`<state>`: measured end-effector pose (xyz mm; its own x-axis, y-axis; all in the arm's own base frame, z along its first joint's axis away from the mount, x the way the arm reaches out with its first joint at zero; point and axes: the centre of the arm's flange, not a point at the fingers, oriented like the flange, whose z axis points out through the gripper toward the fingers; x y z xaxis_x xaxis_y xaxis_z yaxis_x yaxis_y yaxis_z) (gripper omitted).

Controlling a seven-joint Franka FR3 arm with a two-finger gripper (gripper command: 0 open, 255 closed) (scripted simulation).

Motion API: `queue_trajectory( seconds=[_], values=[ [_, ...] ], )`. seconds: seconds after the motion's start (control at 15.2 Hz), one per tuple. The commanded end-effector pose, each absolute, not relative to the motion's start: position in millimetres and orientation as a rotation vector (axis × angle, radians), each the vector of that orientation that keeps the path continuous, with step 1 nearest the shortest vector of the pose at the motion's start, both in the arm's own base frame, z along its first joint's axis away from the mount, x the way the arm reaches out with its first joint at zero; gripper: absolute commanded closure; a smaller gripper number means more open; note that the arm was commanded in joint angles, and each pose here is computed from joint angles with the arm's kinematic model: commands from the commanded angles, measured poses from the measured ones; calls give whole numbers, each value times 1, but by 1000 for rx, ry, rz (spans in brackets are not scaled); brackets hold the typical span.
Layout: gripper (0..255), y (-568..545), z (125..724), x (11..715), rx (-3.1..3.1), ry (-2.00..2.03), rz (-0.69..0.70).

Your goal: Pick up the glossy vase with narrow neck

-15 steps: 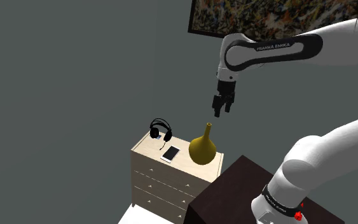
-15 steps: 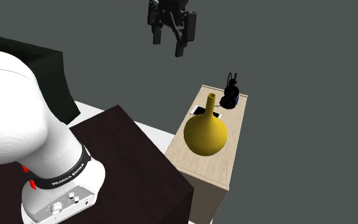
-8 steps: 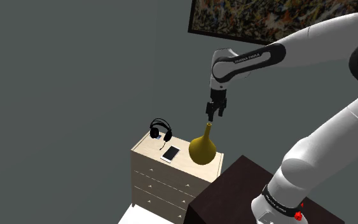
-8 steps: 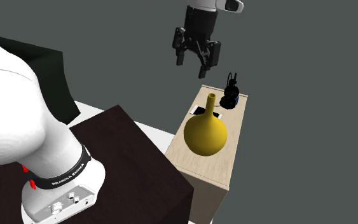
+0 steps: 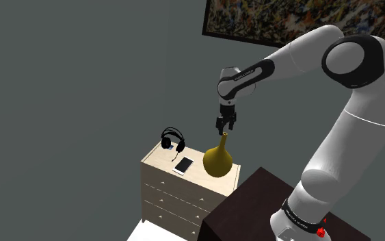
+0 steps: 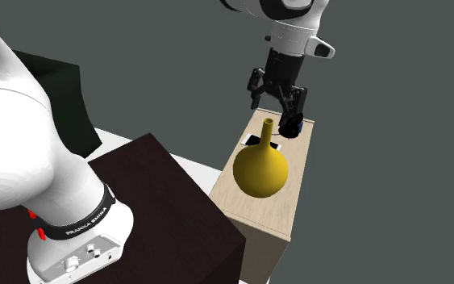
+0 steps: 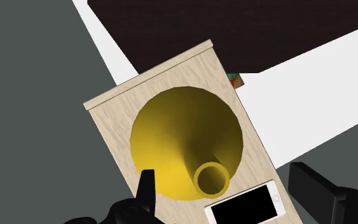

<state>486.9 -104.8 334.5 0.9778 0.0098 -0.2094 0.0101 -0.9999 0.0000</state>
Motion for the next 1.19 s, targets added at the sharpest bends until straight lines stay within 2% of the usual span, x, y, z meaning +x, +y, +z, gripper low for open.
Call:
queue_trajectory(
  seconds=[0.0,0.53,0.59,1.12],
  values=[
    [0,-109,324,491,3121,15,-333],
    [0,-109,289,491,3121,15,-333],
    [255,-108,288,491,3121,15,-333],
    [255,-108,288,490,3121,15,-333]
  ],
)
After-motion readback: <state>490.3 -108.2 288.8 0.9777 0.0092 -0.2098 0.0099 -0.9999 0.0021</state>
